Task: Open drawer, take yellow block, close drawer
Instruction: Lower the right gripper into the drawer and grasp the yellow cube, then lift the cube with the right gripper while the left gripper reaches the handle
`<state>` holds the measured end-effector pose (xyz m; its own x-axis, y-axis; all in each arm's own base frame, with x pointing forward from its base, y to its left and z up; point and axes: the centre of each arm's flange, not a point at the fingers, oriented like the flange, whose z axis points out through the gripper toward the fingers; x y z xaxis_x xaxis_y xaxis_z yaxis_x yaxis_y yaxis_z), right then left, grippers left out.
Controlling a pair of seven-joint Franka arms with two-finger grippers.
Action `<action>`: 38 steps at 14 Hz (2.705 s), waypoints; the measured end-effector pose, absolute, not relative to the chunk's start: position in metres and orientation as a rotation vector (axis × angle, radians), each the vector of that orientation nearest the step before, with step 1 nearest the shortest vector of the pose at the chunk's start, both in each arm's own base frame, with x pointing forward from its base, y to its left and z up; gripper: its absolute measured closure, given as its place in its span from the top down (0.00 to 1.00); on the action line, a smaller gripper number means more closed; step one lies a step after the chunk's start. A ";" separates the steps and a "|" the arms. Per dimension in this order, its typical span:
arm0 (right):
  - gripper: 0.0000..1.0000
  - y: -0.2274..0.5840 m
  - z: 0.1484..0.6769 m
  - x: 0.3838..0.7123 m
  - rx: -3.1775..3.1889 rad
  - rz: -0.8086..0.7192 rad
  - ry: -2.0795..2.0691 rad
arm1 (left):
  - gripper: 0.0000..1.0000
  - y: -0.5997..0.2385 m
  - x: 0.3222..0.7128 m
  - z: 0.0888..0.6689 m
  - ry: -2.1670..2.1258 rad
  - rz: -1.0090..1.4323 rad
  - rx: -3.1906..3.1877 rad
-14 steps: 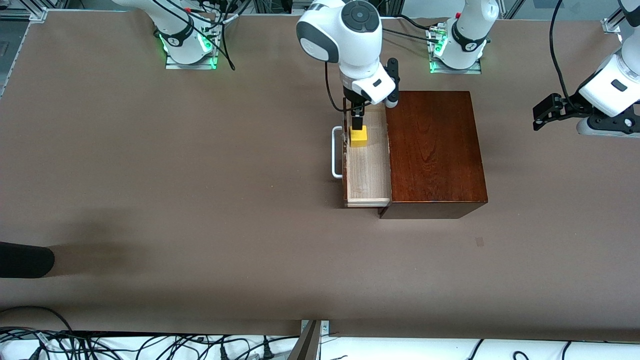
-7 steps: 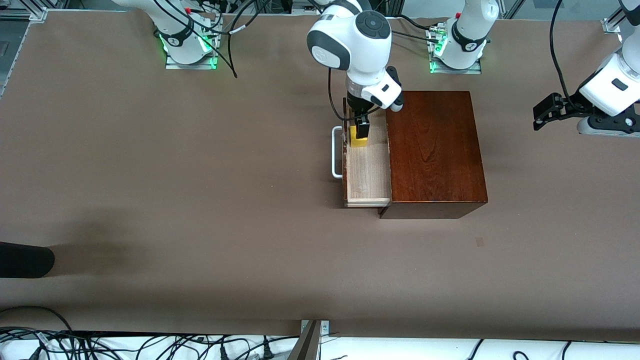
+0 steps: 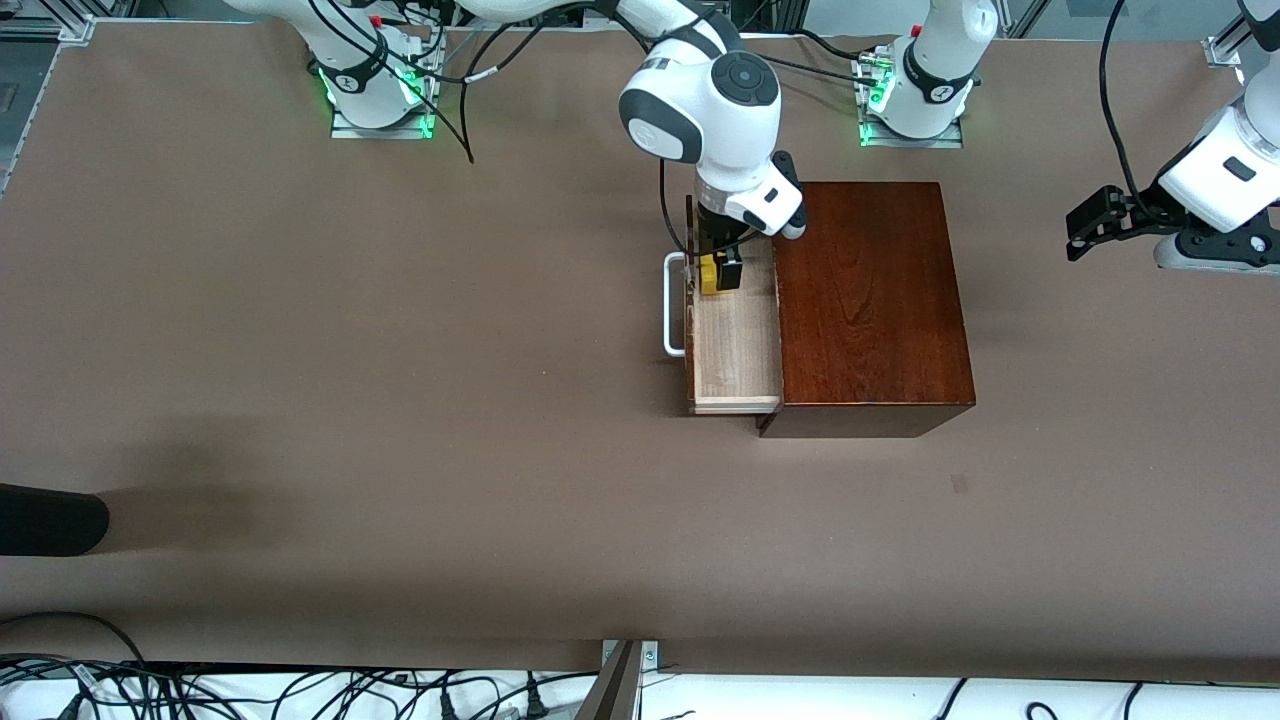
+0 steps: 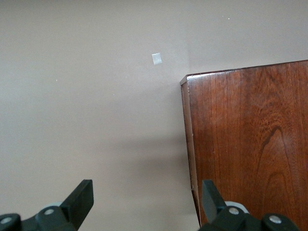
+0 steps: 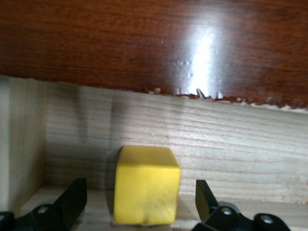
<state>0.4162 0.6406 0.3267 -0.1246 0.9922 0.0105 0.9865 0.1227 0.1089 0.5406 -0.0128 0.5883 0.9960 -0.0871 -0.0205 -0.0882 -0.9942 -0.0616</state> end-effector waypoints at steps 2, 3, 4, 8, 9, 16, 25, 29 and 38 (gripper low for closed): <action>1.00 0.641 0.316 0.417 2.035 0.131 2.307 | 1.00 -0.013 0.540 0.588 0.135 0.038 -3.076; 1.00 0.642 0.313 0.417 2.035 0.135 2.307 | 1.00 -0.013 0.540 0.588 0.135 0.040 -3.076; 0.94 0.642 0.311 0.418 2.036 0.138 2.308 | 1.00 -0.013 0.540 0.588 0.135 0.041 -3.076; 0.62 0.644 0.318 0.420 2.039 0.159 2.305 | 1.00 -0.013 0.540 0.588 0.135 0.042 -3.076; 0.56 0.644 0.320 0.421 2.043 0.160 2.301 | 1.00 -0.013 0.539 0.588 0.135 0.043 -3.076; 0.56 0.630 0.449 0.429 2.122 0.180 2.199 | 1.00 -0.014 0.539 0.588 0.138 0.049 -3.076; 0.56 0.439 0.575 0.566 2.495 0.240 1.793 | 1.00 -0.029 0.535 0.589 0.175 0.087 -3.092; 0.56 0.320 0.613 0.620 2.714 0.287 1.574 | 1.00 -0.111 0.518 0.595 0.395 0.191 -3.134; 0.56 0.112 0.565 0.636 2.968 -0.021 1.017 | 1.00 -0.316 0.501 0.528 0.945 0.370 -3.130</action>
